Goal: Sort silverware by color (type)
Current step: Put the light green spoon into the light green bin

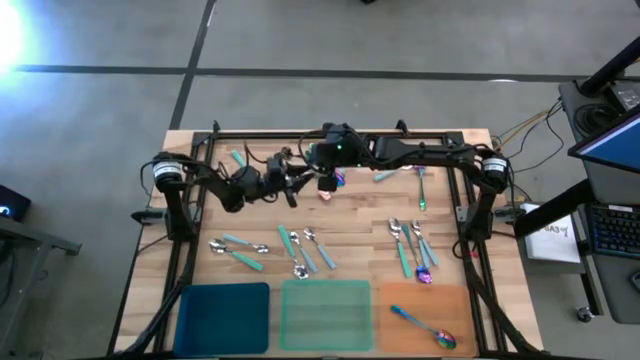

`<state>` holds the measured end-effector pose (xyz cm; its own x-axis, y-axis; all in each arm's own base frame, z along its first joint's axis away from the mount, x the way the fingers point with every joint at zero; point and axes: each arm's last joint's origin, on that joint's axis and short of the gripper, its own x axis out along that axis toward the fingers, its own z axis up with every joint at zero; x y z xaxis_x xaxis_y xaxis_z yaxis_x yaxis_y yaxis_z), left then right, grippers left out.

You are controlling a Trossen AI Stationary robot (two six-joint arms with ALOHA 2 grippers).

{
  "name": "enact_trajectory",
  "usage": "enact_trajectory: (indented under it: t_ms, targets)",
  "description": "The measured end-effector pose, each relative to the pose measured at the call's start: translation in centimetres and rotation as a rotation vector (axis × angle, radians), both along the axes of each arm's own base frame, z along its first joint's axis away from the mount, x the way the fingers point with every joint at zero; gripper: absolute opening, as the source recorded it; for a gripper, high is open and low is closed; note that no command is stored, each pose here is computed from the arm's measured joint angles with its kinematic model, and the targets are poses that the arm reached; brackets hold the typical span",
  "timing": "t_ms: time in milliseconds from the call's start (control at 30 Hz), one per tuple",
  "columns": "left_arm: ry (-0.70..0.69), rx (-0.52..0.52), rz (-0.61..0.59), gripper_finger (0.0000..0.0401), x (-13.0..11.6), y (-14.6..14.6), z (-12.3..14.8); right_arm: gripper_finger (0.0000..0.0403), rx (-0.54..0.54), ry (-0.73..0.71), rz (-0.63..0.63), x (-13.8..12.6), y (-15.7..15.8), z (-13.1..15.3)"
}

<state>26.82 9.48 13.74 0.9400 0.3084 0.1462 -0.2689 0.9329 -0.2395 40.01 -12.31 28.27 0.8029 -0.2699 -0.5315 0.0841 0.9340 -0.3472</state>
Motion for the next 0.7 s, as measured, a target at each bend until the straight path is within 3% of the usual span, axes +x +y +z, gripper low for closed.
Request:
enact_trajectory:
  t_ms: [700]
  targets:
    - [-0.018,-0.001,0.012,0.0120,0.3,0.2,0.3,0.0038,0.009,-0.025,0.078,1.0,3.3,0.2]
